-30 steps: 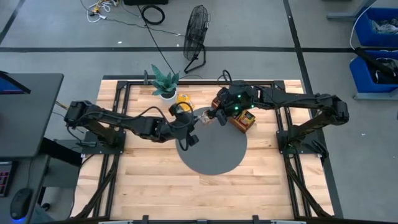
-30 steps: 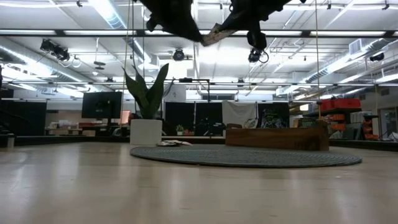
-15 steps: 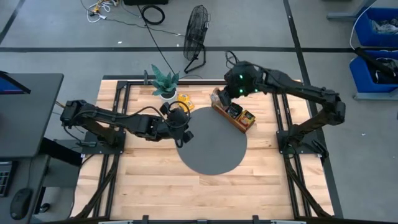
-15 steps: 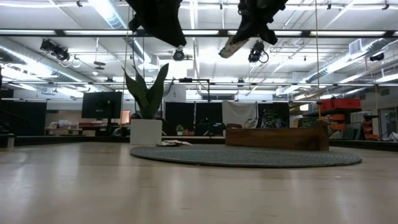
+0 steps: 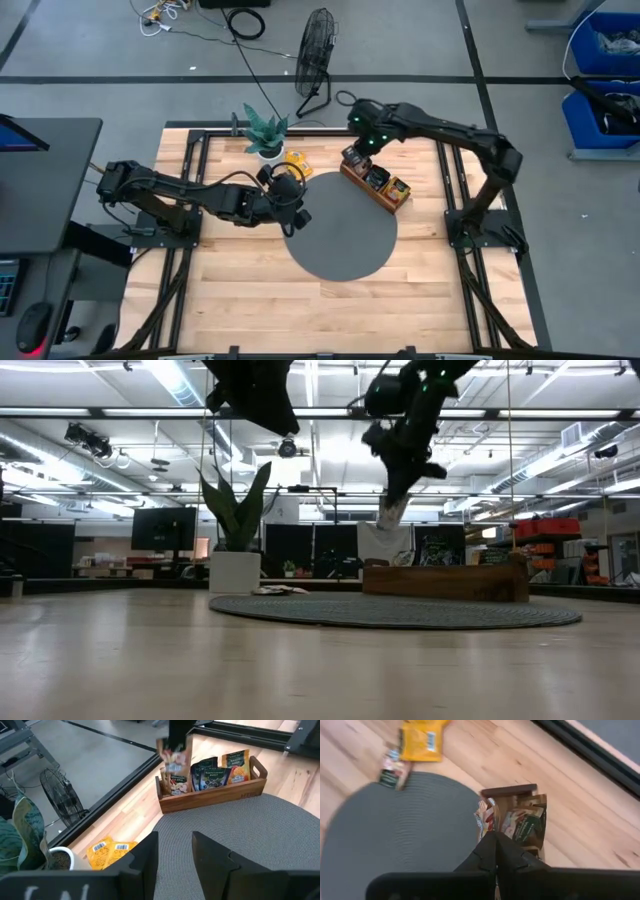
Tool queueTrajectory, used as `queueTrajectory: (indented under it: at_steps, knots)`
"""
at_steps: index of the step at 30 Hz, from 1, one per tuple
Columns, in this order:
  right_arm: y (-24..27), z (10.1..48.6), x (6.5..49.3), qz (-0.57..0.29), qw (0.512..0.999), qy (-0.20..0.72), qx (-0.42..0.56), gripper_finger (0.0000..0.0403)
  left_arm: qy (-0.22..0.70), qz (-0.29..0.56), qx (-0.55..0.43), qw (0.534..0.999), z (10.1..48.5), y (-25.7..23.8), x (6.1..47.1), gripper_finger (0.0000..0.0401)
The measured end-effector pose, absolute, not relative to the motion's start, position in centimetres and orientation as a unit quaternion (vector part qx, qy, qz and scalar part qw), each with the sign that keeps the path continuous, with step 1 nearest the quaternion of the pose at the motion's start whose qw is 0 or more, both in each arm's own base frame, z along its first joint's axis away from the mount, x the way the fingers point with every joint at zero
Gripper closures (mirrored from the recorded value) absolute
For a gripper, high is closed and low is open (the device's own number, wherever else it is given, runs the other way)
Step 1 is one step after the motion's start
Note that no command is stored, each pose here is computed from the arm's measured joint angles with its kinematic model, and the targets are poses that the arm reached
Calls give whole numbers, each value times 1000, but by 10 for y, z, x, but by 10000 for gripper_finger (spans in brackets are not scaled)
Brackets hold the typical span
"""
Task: Pick & Place Tea
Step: Put the brown tea bag into the left section of the wooden organizer
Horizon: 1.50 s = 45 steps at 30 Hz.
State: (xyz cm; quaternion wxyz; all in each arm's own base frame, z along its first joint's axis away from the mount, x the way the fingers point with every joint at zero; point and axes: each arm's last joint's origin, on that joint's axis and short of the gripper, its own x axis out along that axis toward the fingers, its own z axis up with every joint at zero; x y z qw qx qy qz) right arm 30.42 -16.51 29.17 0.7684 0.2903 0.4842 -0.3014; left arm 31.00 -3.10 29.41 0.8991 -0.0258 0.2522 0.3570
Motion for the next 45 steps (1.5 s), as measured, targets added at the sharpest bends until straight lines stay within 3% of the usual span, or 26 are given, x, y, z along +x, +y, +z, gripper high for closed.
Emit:
queueTrajectory:
  at_steps: [7, 31, 45]
  knots:
    - [-179, 256, 317, -333, 737, 528, 260, 403, 252, 357, -26, 899, 294, -31, 310, 277]
    - [-190, 217, 334, -342, 716, 556, 248, 400, 256, 357, -24, 898, 293, -31, 310, 277]
    - [-187, 224, 329, -327, 717, 562, 250, 273, 256, 357, -24, 898, 293, -31, 310, 277]
